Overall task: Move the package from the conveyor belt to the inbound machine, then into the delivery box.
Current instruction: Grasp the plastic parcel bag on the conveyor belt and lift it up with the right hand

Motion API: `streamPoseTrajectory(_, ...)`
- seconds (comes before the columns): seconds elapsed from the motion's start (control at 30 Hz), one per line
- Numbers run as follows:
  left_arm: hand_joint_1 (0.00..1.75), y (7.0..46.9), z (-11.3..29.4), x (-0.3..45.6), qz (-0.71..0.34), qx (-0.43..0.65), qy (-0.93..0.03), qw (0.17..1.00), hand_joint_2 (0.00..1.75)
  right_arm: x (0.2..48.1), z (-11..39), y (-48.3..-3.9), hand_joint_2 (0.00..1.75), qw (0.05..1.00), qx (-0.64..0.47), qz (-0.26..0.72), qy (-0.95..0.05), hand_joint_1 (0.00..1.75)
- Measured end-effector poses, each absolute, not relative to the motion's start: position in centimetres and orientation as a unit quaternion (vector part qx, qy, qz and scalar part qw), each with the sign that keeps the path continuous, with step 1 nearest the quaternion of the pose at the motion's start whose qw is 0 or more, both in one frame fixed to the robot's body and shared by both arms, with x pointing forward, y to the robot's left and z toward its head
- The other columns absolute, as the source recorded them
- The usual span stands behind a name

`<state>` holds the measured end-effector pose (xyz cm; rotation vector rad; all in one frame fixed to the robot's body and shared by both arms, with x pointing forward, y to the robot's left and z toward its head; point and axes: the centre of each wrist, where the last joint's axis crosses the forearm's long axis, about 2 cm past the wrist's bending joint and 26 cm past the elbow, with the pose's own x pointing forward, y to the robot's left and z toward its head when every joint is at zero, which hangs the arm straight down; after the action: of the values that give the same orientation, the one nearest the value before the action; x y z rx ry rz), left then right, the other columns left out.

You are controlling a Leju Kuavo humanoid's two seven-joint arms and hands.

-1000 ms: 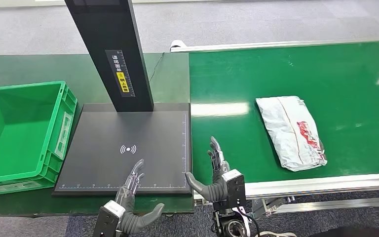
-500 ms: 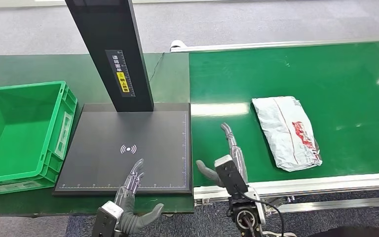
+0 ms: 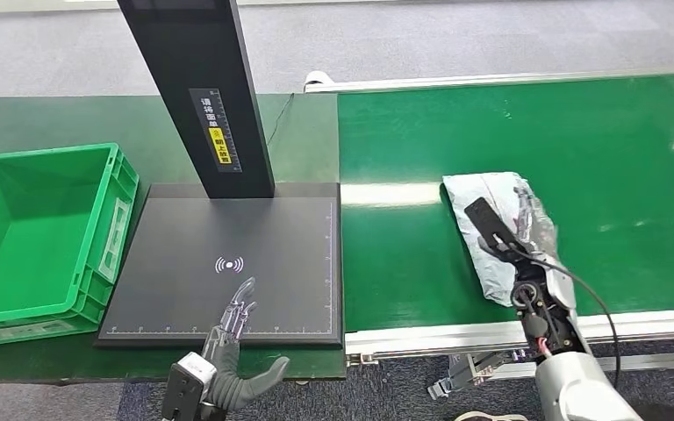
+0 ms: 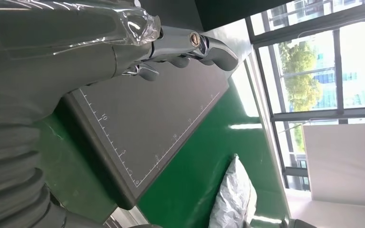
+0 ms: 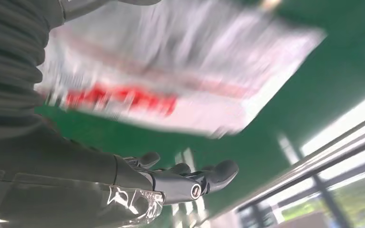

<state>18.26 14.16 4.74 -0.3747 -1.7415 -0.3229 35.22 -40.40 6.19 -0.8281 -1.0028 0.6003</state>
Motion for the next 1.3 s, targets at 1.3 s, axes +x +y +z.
streamPoseTrajectory(1.3, 0.0, 15.3, 4.4, 18.4, -0.141, -0.154, -0.753, 0.623, 1.75, 35.2, 10.3, -51.2, 1.75, 0.814, -0.38, 0.208, -0.387, 0.0)
